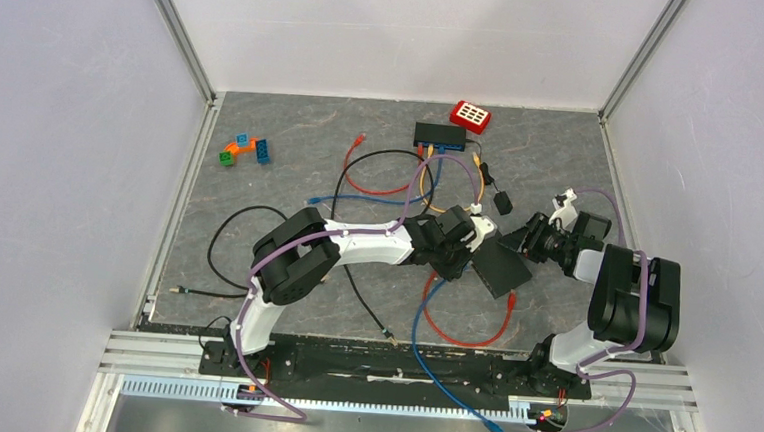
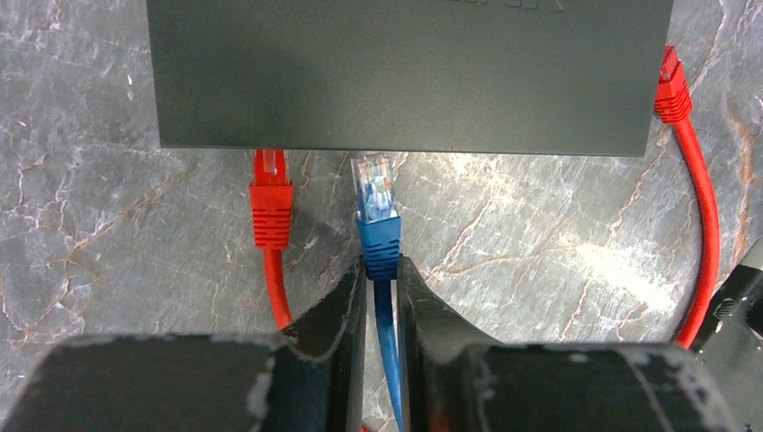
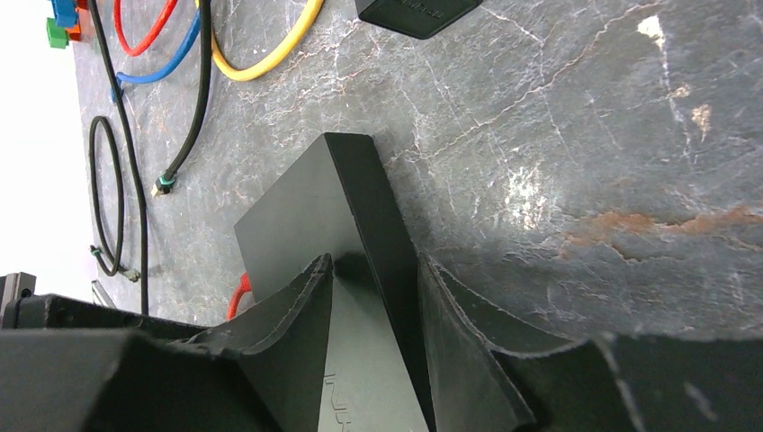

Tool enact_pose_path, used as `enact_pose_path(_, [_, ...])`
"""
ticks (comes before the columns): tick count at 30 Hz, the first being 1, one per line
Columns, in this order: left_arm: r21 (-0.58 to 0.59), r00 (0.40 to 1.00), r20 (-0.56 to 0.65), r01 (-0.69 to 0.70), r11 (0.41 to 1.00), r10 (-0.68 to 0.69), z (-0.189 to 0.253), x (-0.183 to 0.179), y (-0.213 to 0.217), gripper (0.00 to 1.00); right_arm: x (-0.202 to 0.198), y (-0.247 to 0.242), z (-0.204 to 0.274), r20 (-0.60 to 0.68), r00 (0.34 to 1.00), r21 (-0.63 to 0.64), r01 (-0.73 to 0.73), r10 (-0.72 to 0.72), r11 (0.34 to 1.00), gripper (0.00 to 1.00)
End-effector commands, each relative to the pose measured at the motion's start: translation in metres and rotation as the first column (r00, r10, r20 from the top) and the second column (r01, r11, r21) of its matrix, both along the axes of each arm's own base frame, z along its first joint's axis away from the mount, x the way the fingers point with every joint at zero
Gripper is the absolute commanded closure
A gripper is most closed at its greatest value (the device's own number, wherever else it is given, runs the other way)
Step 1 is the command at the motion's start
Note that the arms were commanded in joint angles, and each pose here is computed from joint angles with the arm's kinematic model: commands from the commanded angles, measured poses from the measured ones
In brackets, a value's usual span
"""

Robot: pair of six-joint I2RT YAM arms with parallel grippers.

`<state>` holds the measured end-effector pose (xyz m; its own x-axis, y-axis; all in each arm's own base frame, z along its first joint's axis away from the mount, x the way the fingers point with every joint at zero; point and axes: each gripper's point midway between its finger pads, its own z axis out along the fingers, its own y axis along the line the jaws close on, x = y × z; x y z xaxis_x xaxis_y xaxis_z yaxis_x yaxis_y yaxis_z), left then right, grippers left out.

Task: Insert the plug into the switch port
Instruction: Insert the connector into the switch port.

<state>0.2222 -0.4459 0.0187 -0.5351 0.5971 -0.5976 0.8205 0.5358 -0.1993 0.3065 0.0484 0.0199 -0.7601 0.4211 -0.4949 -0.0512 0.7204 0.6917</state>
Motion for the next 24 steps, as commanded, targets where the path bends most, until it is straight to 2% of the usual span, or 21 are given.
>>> enact_pose_path(1, [0.150, 0.998, -0.044, 0.041, 0.988, -0.034, -0.025, -0.020, 0.038, 0.90, -0.035, 0.001, -0.031, -0.170, 0.985, -0.038, 0.010, -0.016, 0.999, 0.57])
enact_pose_path(2, [0.134, 0.999, -0.037, 0.037, 0.990, -0.032, -0.021, -0.018, 0.036, 0.97, -0.035, 0.000, -0.031, -0.171, 0.985, -0.041, 0.011, -0.018, 0.999, 0.57])
enact_pose_path(3, [0.122, 0.999, -0.030, 0.035, 0.992, -0.032, -0.019, -0.019, 0.035, 0.98, -0.035, 0.000, -0.029, -0.167, 0.986, -0.044, 0.009, -0.016, 0.999, 0.57])
enact_pose_path(7, [0.087, 0.999, -0.013, 0.039, 0.995, -0.038, -0.012, -0.019, 0.033, 0.98, -0.030, -0.003, -0.017, -0.128, 0.991, -0.064, 0.022, -0.030, 0.998, 0.55])
enact_pose_path(10, [0.103, 0.999, -0.020, 0.049, 0.993, -0.047, -0.016, -0.019, 0.034, 0.98, -0.028, -0.003, -0.013, -0.126, 0.992, -0.056, 0.022, -0.029, 0.998, 0.53])
enact_pose_path(21, [0.114, 0.989, -0.147, 0.032, 0.993, -0.015, -0.024, -0.034, 0.024, 0.98, -0.030, -0.003, -0.016, -0.131, 0.991, -0.065, 0.013, -0.022, 0.998, 0.52])
enact_pose_path(24, [0.117, 0.989, -0.146, 0.041, 0.992, -0.024, -0.026, -0.036, 0.019, 0.98, -0.030, -0.003, -0.017, -0.131, 0.991, -0.068, 0.010, -0.019, 0.998, 0.52])
